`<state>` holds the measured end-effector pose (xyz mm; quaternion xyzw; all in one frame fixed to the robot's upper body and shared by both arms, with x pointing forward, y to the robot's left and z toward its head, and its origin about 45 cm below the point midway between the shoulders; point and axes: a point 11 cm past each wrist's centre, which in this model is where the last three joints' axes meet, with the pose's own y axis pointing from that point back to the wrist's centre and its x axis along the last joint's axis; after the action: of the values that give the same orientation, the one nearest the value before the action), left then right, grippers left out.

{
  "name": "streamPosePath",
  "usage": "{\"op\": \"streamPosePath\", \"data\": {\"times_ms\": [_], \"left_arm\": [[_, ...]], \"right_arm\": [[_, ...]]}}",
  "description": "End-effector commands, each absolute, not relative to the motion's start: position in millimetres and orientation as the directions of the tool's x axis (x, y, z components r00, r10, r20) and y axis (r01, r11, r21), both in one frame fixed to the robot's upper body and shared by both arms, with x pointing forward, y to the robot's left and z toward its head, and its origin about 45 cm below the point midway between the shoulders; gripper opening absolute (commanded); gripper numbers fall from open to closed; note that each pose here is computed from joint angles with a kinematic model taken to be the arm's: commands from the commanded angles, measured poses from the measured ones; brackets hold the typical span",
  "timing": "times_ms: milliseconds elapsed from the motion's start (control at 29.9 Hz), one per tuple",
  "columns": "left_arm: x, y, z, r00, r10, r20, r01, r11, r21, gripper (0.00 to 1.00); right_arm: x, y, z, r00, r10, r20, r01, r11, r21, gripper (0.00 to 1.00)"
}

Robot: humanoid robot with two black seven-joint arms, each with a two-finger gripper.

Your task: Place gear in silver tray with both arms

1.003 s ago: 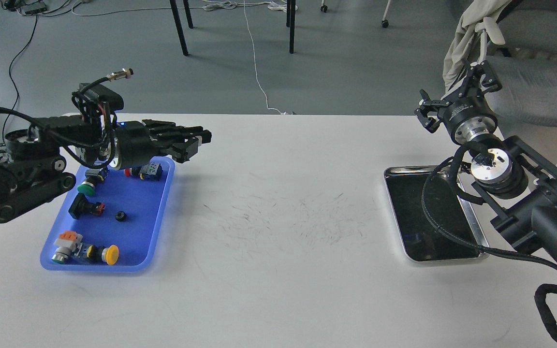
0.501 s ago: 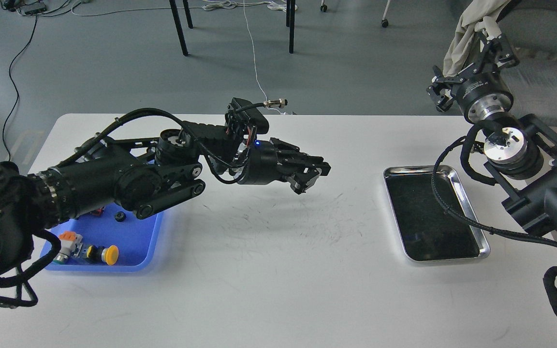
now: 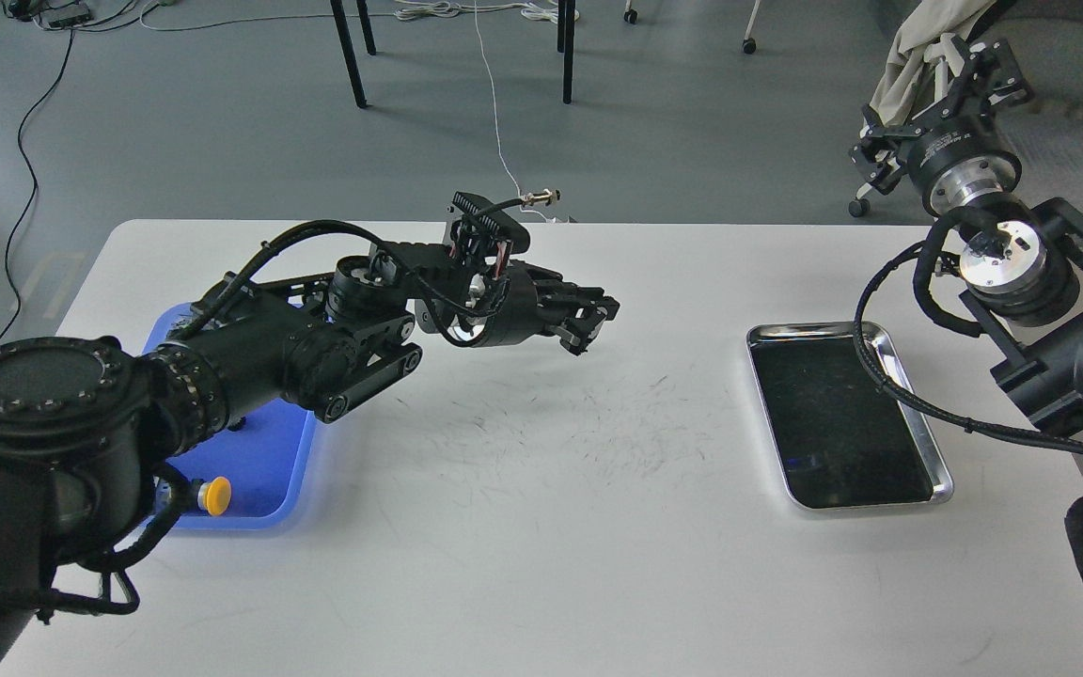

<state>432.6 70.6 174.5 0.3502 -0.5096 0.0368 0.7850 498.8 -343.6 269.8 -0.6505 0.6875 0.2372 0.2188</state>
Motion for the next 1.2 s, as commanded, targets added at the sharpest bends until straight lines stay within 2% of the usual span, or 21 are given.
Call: {"op": "streamPosePath", "data": {"times_ms": [0, 334, 735, 836, 1103, 1170], "left_arm": [[427, 60, 178, 0.466, -0.305, 0.83, -0.389, 0.772, 0.502, 0.11], [395, 44, 160, 0.407, -0.431, 0.805, -0.272, 0.784, 0.558, 0.11], [372, 28, 155, 0.386, -0.451, 0.805, -0.199, 0.811, 0.55, 0.11], [355, 19, 150, 0.372, -0.45, 0.812, -0.152, 0.833, 0.532, 0.11], [344, 17, 144, 0.332, -0.487, 0.808, -0.119, 0.828, 0.548, 0.11], [331, 9, 144, 0.316, -0.496, 0.809, -0.077, 0.836, 0.543, 0.11]], "right_arm": [[499, -347, 268, -0.068, -0.792, -0.607, -0.998, 0.05, 0.046, 0.99], [499, -349, 267, -0.074, -0.795, -0.602, -0.997, 0.055, 0.05, 0.99], [499, -349, 266, -0.076, -0.799, -0.596, -0.997, 0.052, 0.057, 0.99], [501, -343, 268, -0.06, -0.817, -0.574, -0.998, 0.032, 0.059, 0.99], [502, -340, 269, -0.052, -0.825, -0.563, -0.998, 0.022, 0.06, 0.99], [502, -340, 269, -0.052, -0.825, -0.562, -0.998, 0.021, 0.061, 0.99]]}}
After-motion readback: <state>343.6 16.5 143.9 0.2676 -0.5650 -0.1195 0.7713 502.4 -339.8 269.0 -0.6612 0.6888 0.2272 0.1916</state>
